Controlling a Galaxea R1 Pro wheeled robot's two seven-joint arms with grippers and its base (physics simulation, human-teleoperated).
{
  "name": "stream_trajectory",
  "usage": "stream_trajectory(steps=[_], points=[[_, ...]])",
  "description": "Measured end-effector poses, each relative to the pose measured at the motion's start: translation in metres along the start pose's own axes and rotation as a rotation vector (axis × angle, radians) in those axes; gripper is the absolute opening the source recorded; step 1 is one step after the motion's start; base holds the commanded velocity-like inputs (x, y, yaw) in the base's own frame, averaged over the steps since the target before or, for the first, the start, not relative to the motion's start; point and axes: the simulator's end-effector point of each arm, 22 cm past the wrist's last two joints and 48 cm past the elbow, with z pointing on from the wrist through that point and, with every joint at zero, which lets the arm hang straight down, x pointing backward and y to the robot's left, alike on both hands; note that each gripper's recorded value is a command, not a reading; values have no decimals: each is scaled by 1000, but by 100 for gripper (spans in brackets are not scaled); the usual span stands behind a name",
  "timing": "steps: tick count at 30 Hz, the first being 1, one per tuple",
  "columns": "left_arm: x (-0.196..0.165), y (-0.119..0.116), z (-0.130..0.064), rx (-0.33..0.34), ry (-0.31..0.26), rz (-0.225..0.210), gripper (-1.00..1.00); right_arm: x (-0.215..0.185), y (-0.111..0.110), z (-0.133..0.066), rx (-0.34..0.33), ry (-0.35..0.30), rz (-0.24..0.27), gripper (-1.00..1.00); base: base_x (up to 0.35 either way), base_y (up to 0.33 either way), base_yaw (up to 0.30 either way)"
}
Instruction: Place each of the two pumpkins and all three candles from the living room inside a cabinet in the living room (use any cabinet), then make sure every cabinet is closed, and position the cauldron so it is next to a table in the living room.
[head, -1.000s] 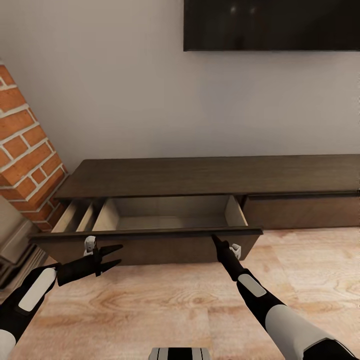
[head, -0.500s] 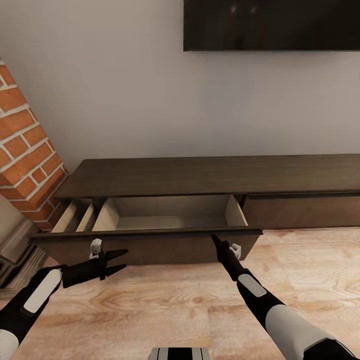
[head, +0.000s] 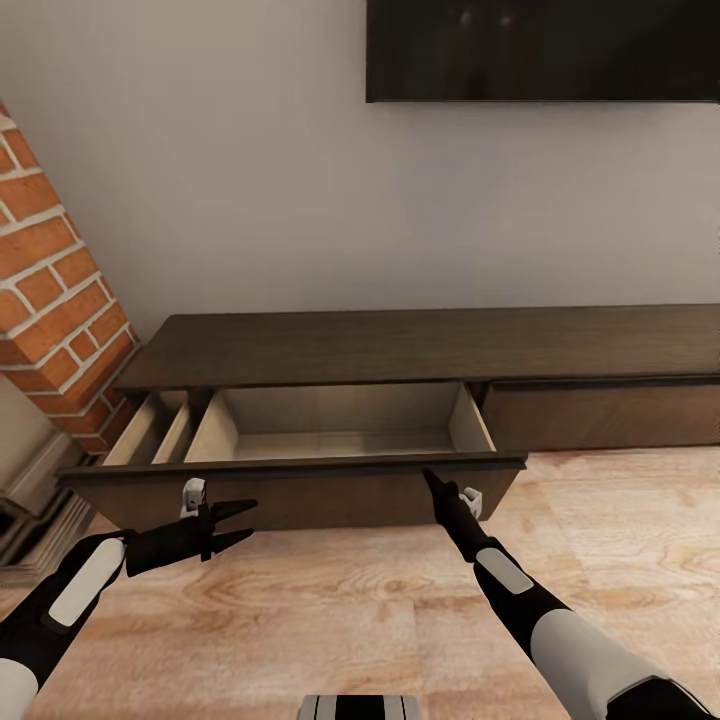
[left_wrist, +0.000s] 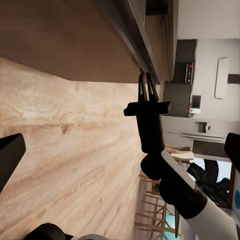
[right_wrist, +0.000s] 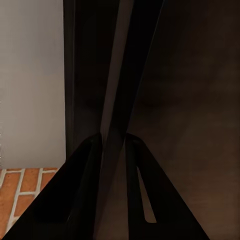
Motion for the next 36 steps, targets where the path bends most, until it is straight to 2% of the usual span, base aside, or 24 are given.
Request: stream_trajectory(steps=[36], points=[[-1,0,-1,-1,-1,1,100,0,0,0,0,0,2,-100,-52,0,0]])
